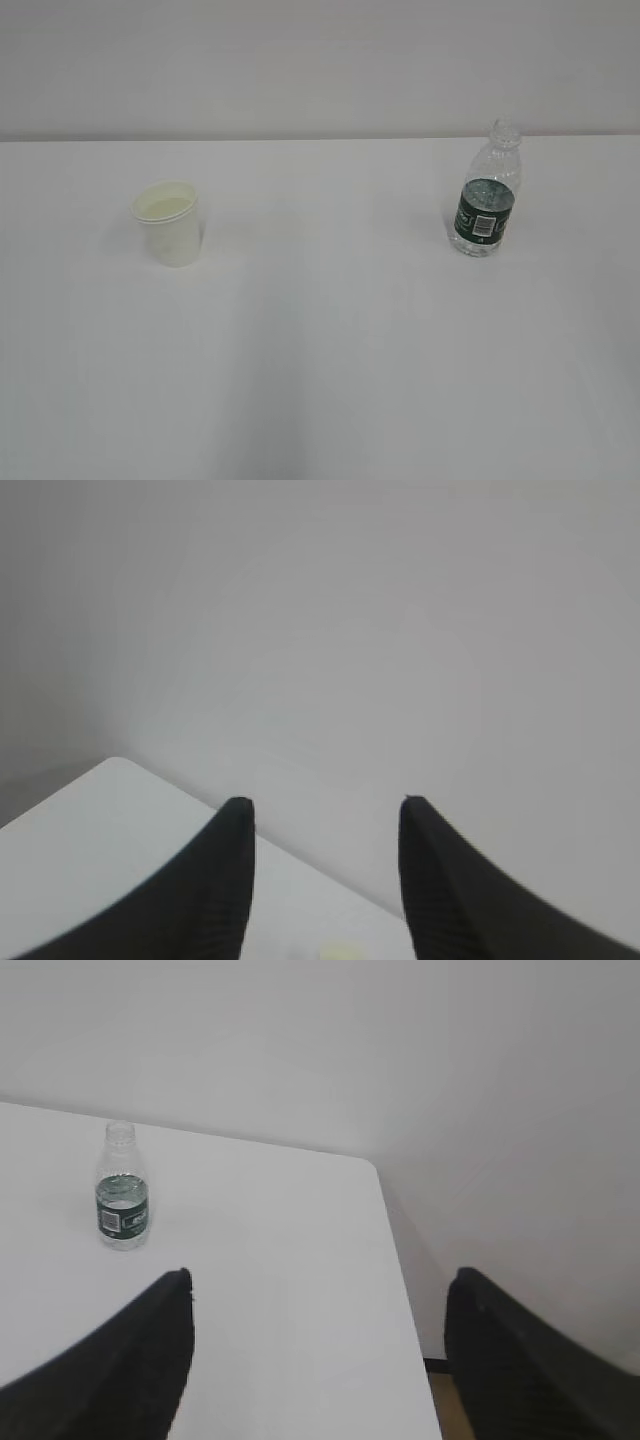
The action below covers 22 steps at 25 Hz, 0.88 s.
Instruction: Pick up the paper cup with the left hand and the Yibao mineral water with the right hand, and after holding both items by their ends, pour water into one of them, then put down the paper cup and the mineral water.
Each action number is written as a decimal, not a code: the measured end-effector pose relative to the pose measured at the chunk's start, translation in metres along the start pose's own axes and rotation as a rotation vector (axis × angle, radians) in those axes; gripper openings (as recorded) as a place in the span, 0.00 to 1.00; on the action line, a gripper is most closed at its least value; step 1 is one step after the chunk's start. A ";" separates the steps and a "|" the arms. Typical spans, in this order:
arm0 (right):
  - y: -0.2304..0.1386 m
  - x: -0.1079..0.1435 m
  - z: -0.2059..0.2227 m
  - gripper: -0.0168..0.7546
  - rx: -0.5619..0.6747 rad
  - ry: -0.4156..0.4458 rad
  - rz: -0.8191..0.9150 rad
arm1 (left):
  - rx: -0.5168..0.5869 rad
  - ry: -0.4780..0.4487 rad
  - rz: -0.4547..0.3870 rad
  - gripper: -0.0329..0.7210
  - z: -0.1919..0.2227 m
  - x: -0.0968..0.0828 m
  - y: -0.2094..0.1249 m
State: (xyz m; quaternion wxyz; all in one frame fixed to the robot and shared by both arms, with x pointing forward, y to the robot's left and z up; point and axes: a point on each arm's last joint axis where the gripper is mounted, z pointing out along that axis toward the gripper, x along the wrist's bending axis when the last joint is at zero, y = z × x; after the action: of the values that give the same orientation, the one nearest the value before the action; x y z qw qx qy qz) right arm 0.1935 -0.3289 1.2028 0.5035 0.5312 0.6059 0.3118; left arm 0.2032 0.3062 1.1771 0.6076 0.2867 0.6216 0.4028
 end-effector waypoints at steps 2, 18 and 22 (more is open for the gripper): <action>0.000 0.002 0.000 0.79 -0.003 0.027 0.008 | 0.047 -0.021 0.049 0.50 0.000 -0.002 -0.004; -0.035 0.005 -0.054 0.79 -0.214 0.100 0.169 | 0.251 -0.077 0.277 0.46 -0.020 0.004 -0.019; -0.040 0.005 -0.060 0.79 -0.235 0.098 0.185 | 0.264 -0.074 0.300 0.45 -0.027 0.007 -0.022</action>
State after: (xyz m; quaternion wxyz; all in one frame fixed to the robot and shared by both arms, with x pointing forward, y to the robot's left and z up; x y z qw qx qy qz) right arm 0.1245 -0.3248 1.1826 0.5012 0.5062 0.5375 0.4512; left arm 0.1790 0.2969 1.1526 0.5205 0.4679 0.5964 0.3931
